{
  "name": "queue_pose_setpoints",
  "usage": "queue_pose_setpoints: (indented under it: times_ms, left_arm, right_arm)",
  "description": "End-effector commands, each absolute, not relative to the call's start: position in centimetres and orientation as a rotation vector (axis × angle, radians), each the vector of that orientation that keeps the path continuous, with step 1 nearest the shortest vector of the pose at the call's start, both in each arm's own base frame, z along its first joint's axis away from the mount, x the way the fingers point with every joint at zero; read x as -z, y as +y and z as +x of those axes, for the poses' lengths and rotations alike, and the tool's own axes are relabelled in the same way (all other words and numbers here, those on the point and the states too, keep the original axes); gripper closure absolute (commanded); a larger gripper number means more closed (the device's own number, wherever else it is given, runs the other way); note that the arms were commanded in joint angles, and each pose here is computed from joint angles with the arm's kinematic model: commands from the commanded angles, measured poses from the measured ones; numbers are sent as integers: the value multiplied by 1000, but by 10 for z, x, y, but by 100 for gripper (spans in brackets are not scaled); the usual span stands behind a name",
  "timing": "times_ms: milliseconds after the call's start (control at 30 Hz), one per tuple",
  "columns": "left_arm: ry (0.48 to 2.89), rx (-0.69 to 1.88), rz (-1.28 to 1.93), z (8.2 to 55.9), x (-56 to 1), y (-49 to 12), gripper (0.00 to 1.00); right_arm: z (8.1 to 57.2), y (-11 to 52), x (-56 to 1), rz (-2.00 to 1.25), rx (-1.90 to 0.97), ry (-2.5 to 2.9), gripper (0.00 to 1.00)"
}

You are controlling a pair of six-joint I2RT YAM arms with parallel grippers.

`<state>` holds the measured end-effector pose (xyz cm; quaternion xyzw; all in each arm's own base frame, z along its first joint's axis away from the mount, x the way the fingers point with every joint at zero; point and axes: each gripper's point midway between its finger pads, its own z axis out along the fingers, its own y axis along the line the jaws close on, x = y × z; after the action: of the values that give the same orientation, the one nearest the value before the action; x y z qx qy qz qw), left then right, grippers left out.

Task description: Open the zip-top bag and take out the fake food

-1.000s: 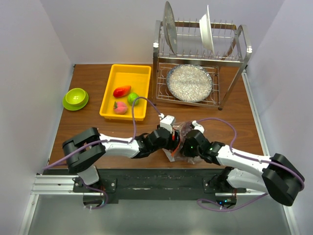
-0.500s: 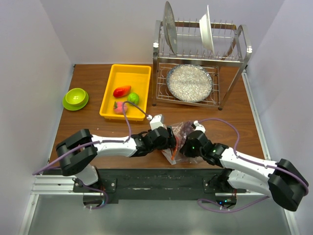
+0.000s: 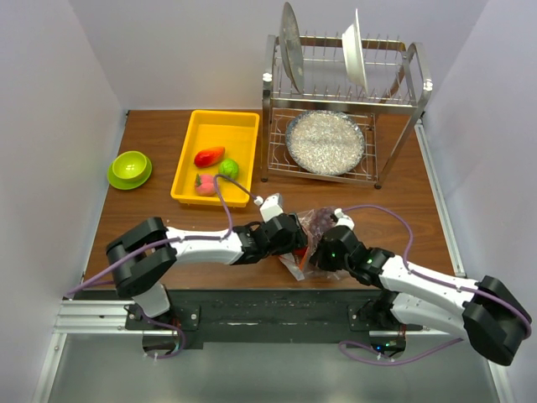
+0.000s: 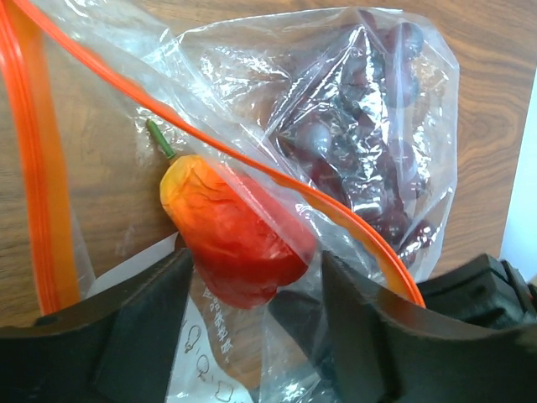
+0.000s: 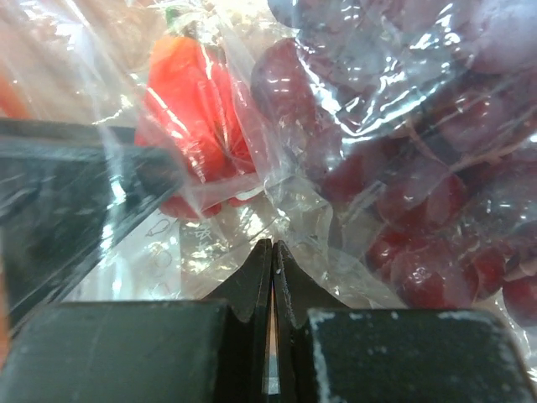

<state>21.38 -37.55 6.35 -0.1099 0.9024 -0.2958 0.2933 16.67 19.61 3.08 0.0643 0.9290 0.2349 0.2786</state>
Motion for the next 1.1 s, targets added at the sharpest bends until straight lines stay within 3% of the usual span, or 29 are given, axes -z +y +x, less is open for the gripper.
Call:
queue_pose_setpoints:
  times_ms: [0,200,533,633,767,1067]
  left_arm:
    - [2408,762,-373,222,-64,-382,35]
    - [2442,695,-350,219,-51,-381,36]
    - [2474,486,-226,219,-26,-362,29]
    - [2463,465,-214,219,-24,-354,34]
    - [2444,461,-165,219,-28,-349,53]
    - [2362,549,40,213,-59,-343,58]
  right_arm:
    - [168,201,-38,182,-675,2466,99]
    - [167,199,-37,185,-669,2469,98]
    - [171,185,-41,210,-577,2456,98]
    - [170,182,-44,218,-567,2450,98]
    - [171,174,-44,224,-519,2450,98]
    - [172,168,-39,233,-467,2459,98]
